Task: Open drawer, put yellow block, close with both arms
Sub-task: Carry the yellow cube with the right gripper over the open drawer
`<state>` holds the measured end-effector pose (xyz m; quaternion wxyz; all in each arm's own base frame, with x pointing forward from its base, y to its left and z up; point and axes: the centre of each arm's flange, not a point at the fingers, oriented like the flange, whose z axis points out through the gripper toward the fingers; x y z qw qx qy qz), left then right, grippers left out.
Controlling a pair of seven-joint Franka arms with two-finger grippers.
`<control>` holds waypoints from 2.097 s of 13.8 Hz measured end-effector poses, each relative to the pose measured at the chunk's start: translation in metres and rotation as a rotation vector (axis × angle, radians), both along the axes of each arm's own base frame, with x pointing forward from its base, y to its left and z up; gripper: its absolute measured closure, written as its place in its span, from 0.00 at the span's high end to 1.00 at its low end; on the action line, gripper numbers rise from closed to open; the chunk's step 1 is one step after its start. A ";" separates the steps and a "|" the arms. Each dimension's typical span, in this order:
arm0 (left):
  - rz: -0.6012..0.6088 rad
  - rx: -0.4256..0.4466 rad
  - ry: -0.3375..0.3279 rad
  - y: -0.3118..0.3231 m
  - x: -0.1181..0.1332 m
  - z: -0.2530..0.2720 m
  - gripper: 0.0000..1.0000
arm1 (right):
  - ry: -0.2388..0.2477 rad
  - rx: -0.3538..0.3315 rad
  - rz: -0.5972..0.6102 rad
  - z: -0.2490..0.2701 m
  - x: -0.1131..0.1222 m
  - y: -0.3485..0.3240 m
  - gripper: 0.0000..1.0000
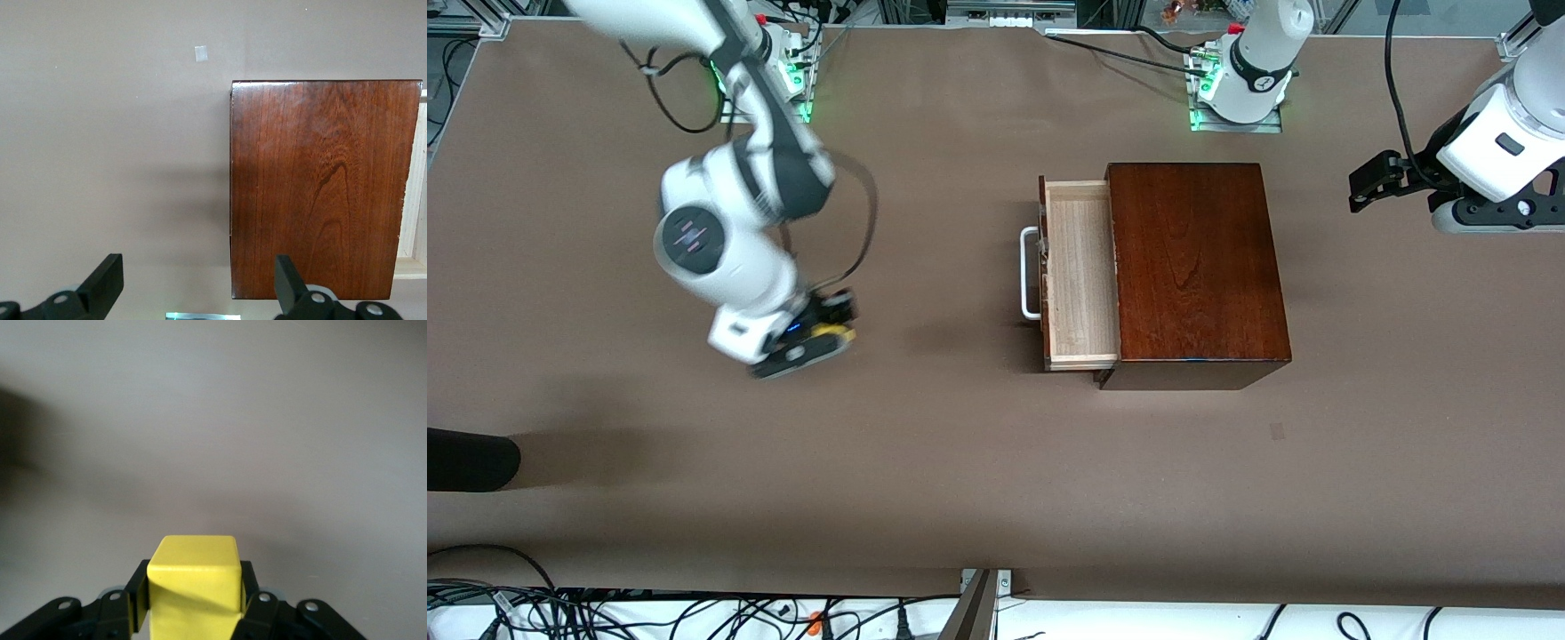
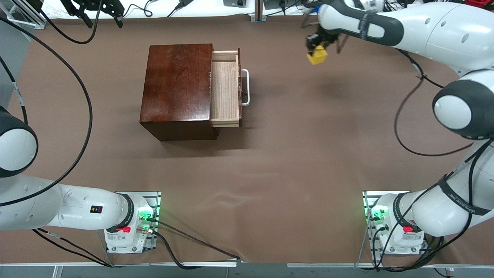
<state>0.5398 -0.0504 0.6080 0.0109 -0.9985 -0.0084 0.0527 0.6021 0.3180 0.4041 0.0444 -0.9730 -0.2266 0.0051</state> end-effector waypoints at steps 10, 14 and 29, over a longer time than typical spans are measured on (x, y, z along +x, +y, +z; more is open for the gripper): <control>0.000 0.000 0.007 0.001 -0.001 -0.001 1.00 | -0.206 -0.063 0.669 0.051 -0.172 0.275 0.55; 0.000 0.000 0.007 0.001 -0.001 -0.001 1.00 | -0.206 -0.068 0.833 0.026 -0.170 0.296 0.55; 0.000 0.000 0.007 0.001 -0.001 -0.001 1.00 | -0.245 -0.079 0.967 -0.050 -0.186 0.332 0.55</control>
